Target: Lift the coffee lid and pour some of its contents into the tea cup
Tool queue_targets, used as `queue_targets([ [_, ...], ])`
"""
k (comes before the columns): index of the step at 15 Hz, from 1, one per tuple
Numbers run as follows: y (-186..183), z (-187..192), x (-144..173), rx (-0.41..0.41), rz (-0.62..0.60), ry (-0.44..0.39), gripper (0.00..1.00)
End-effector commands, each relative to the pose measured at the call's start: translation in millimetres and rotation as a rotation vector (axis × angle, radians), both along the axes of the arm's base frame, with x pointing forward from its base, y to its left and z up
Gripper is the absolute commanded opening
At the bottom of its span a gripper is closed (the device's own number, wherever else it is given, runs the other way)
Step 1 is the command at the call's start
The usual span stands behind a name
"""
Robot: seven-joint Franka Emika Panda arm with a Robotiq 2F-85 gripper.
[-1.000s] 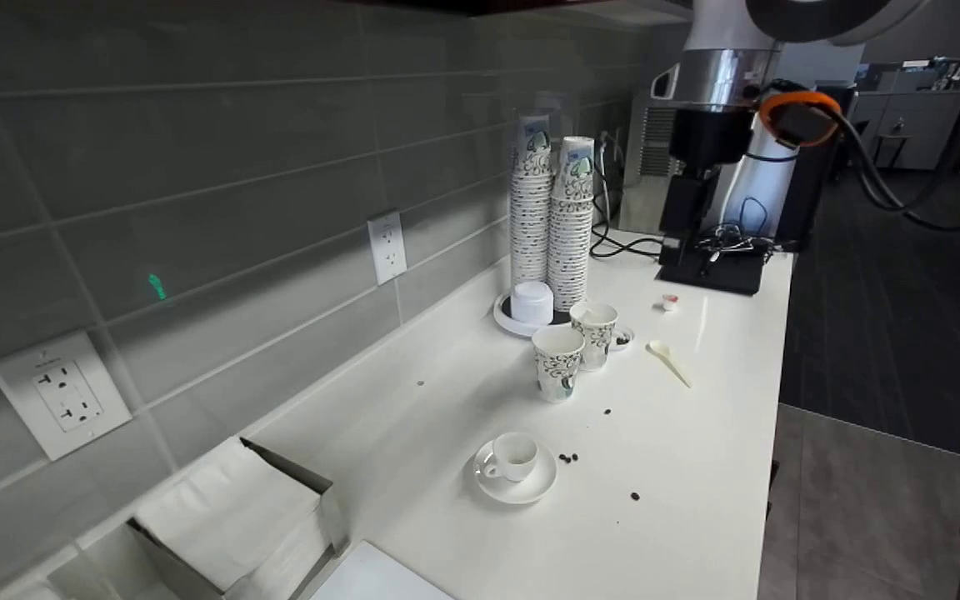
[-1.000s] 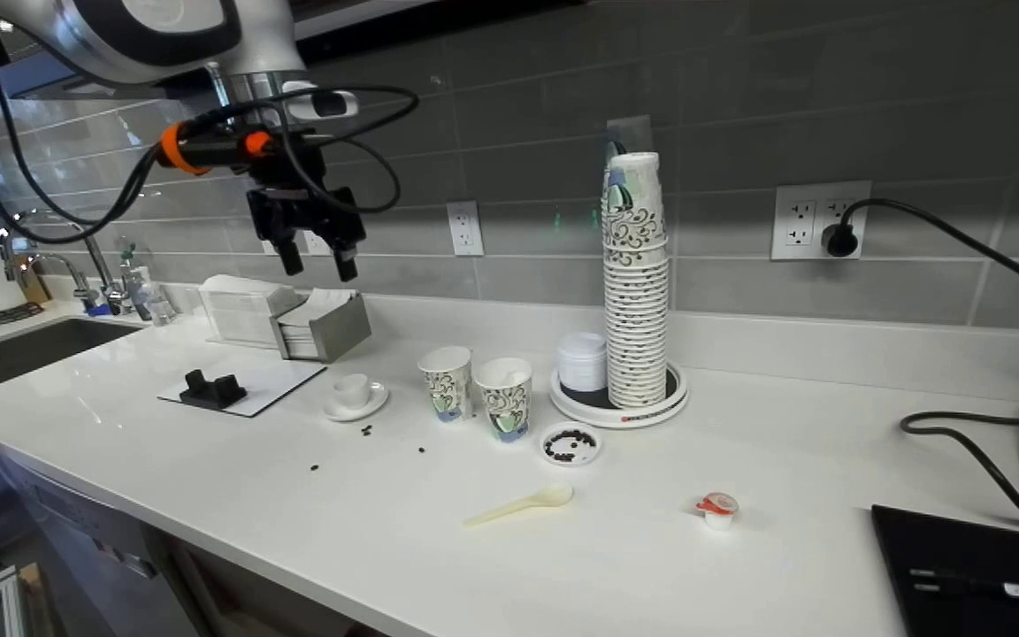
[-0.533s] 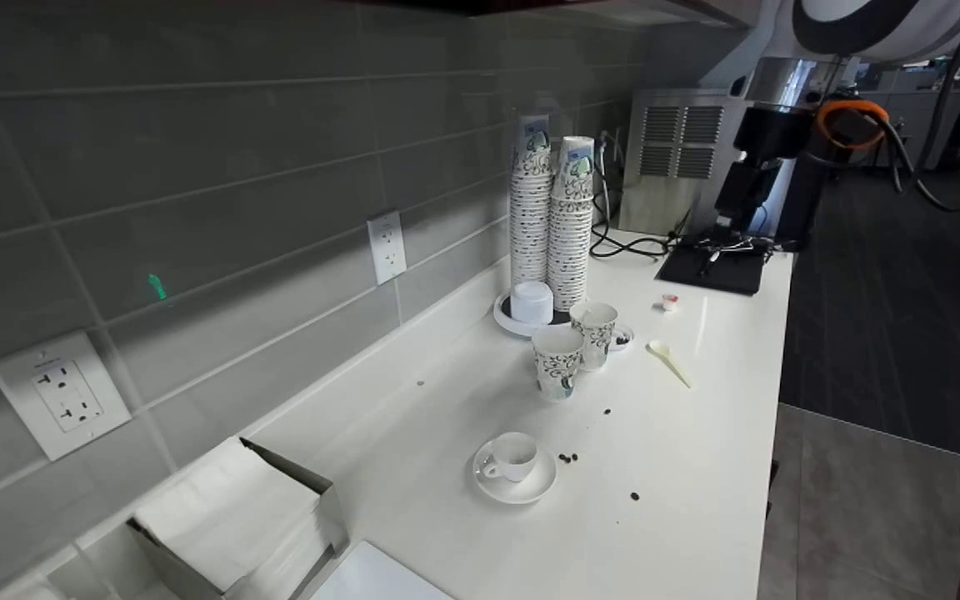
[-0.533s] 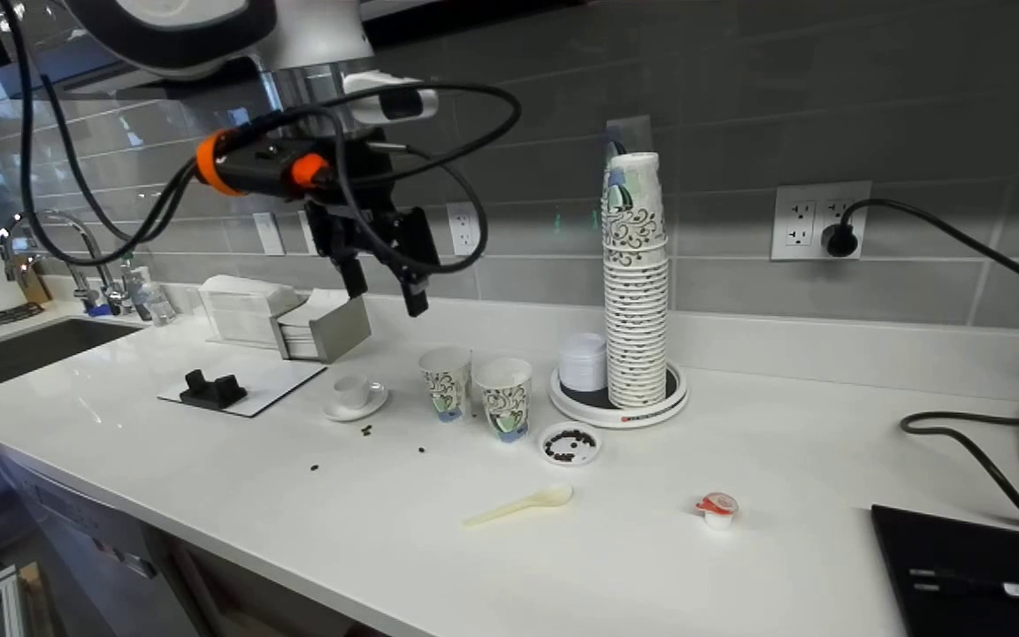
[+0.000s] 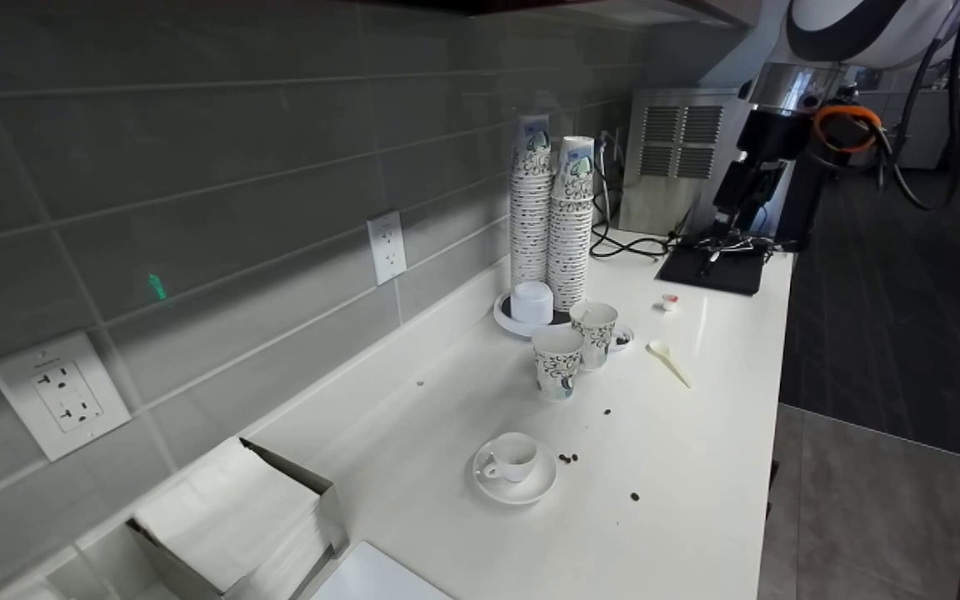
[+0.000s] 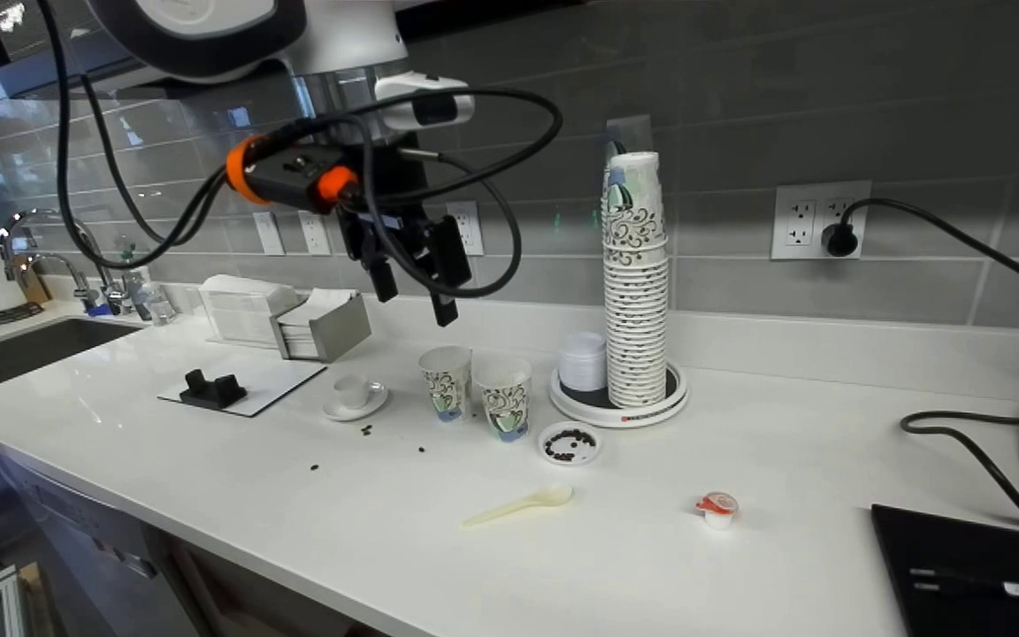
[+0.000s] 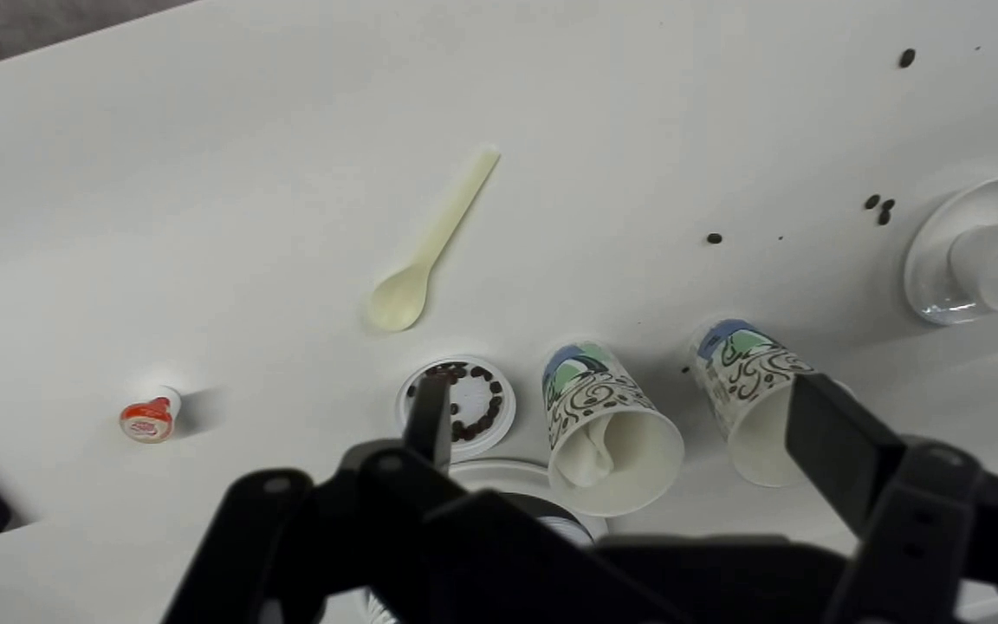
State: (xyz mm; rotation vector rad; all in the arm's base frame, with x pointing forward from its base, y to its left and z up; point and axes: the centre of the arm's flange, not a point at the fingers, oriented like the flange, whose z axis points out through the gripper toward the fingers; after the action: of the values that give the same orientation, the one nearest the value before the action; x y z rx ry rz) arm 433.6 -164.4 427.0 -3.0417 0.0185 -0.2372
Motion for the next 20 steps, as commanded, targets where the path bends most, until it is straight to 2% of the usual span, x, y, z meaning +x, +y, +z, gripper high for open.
queue_targets([
  [1,0,0,0,0.000,0.000,0.000,1.00],
  [6,0,0,0,0.000,0.000,0.000,1.00],
  [15,-59,-26,77,0.021,-0.246,-0.071,1.00],
  [20,-96,-56,113,-0.005,-0.281,-0.036,1.00],
])
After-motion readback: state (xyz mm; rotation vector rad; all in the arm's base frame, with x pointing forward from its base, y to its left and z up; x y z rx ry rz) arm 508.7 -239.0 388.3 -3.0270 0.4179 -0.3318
